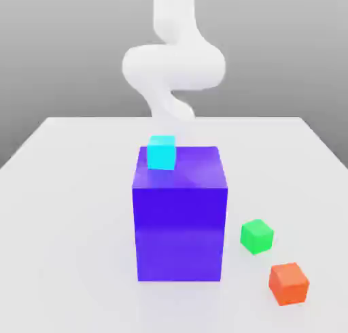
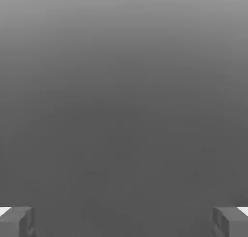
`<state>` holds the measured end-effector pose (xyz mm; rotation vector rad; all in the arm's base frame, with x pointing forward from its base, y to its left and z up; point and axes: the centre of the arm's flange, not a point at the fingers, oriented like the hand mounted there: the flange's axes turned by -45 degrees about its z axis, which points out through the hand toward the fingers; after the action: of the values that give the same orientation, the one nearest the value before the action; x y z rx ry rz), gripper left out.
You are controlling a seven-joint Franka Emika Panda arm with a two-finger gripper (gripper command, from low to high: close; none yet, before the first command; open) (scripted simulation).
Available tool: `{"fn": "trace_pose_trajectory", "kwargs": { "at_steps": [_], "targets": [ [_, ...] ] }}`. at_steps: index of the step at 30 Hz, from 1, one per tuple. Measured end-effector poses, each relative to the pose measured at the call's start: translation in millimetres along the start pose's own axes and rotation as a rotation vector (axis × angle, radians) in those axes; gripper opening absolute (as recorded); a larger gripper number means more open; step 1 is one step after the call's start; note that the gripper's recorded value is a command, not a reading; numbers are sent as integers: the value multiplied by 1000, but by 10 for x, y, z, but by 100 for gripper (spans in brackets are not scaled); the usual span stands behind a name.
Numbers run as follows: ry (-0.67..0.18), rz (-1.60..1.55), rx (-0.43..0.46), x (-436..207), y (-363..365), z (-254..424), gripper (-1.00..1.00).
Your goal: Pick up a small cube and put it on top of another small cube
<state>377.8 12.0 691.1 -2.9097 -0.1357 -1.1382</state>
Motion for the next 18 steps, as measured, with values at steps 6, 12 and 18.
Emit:
{"fn": "trace_pose_trajectory", "kwargs": {
  "at_steps": [6,12,18],
  "targets": [
    [-124,-223,111,148,-363,931,0],
    [-234,-448,213,93,-863,1854,0],
    [-335,-687,315,-187,-1505,2738,0]
  ]
}}
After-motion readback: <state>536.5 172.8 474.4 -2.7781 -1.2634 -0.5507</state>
